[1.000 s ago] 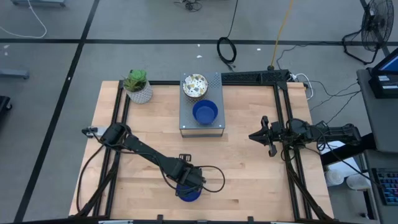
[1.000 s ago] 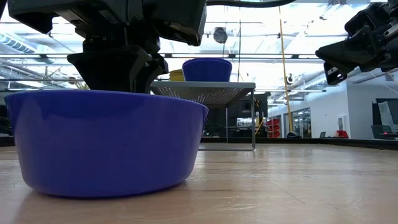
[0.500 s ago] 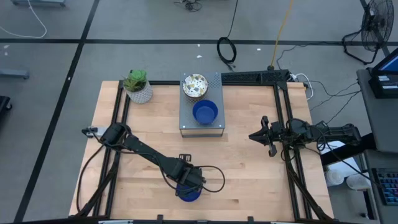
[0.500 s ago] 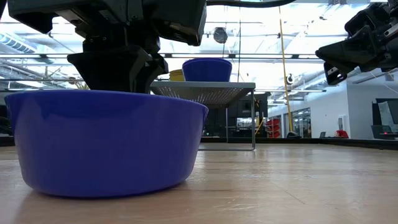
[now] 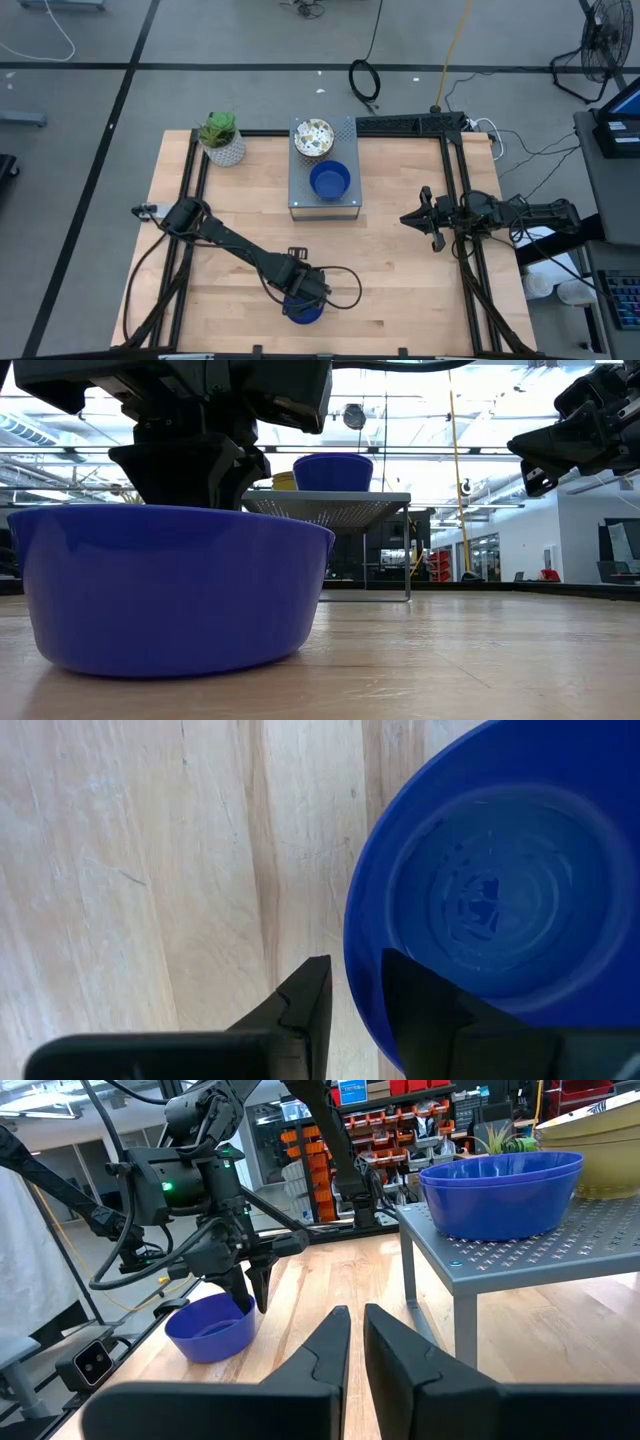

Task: Pick & Place Mini bowls
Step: Stack the blue bowl on the blue bowl on the shelf

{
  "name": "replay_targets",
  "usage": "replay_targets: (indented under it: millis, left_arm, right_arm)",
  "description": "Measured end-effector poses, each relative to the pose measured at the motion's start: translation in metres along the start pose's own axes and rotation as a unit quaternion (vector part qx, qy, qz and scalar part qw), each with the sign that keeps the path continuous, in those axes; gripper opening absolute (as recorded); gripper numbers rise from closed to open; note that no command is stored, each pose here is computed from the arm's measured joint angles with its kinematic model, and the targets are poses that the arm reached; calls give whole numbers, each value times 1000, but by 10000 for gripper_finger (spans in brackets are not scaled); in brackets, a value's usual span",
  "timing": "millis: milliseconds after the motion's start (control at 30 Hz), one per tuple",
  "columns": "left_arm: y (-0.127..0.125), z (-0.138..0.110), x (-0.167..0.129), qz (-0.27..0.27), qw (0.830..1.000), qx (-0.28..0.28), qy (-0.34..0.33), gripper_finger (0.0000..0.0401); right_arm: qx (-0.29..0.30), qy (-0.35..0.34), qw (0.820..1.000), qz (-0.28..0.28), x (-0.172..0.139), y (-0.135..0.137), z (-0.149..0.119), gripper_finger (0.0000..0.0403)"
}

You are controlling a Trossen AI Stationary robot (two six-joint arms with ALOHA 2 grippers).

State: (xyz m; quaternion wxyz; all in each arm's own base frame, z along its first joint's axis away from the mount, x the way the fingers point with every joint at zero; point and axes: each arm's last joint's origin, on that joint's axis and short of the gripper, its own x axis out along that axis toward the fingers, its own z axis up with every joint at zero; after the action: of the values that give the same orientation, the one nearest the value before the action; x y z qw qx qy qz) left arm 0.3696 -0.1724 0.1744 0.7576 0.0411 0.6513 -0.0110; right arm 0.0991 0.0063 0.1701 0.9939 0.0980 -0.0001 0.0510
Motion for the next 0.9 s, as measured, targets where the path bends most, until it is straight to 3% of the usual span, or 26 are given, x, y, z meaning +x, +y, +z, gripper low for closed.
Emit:
replay_targets:
  millis: [900]
  left_arm:
    - [0,0,0,6,1000,-4,-3,92]
  right_arm:
    - [0,0,1000,0,0,0,0,20]
